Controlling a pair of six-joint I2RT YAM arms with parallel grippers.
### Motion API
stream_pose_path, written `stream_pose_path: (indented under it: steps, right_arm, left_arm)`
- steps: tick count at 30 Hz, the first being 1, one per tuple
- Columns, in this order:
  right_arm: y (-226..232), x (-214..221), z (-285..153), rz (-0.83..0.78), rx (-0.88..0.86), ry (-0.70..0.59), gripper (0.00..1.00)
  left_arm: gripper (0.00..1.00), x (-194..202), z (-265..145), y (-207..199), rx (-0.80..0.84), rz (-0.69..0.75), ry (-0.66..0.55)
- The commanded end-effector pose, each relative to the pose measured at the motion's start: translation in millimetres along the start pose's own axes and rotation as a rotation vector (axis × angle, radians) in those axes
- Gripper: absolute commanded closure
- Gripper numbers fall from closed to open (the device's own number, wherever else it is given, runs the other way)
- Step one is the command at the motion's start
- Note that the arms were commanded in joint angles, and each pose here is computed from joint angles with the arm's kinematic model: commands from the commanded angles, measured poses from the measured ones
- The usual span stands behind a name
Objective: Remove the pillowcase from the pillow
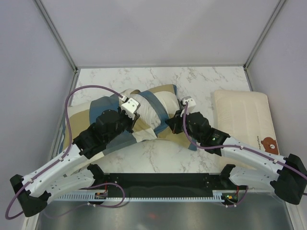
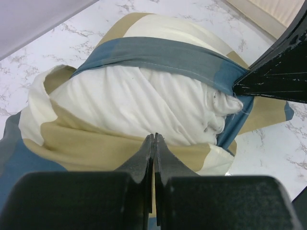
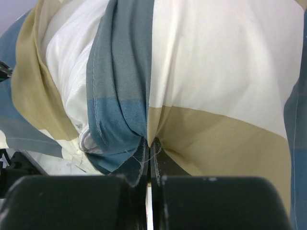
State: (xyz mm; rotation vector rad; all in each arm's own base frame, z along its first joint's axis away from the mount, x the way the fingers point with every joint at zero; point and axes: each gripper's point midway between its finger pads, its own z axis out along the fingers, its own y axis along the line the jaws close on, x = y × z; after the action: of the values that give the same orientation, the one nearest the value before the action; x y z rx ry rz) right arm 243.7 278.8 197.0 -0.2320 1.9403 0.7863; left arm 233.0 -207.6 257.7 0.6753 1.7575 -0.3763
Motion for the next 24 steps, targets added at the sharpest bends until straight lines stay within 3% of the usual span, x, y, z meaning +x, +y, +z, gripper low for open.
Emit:
stream_pose_path:
  steps: [1, 7, 8, 9, 12, 15, 24]
  right_arm:
    - [-5.6, -34.5, -8.1, -0.011, 0.06, -0.102, 1.0]
    - [10.7, -22.2, 2.9, -0.017, -0.034, -0.053, 1.0]
    - [13.6, -19.9, 4.1, -0.012, -0.05, -0.047, 1.0]
    - [17.0, -17.8, 4.9, -0.004, -0.071, -0.041, 1.0]
    - [25.8, -17.8, 5.9, 0.014, -0.119, -0.045, 1.0]
    - [30.5, -18.1, 6.0, 0.018, -0.143, -0.045, 1.0]
    - [44.0, -22.6, 2.0, 0.026, -0.21, -0.053, 1.0]
  left_arm:
    - [0.98, -4.4, 1.1, 8.9, -0.045, 0.021, -0.011]
    - [0.98, -19.5, 12.2, -32.7, 0.166, -0.031, -0.055]
    - [0.93, -19.4, 17.4, -35.6, 0.171, -0.034, -0.042]
    - [0.76, -19.1, 20.0, -37.1, 0.169, -0.056, -0.033]
    - [0.42, -15.1, 24.0, -37.9, 0.151, -0.056, -0.018]
    - [0.29, -14.6, 26.1, -30.2, 0.1, -0.044, -0.02]
    - [0.21, 6.8, 49.0, -13.6, 0.003, 0.094, 0.088]
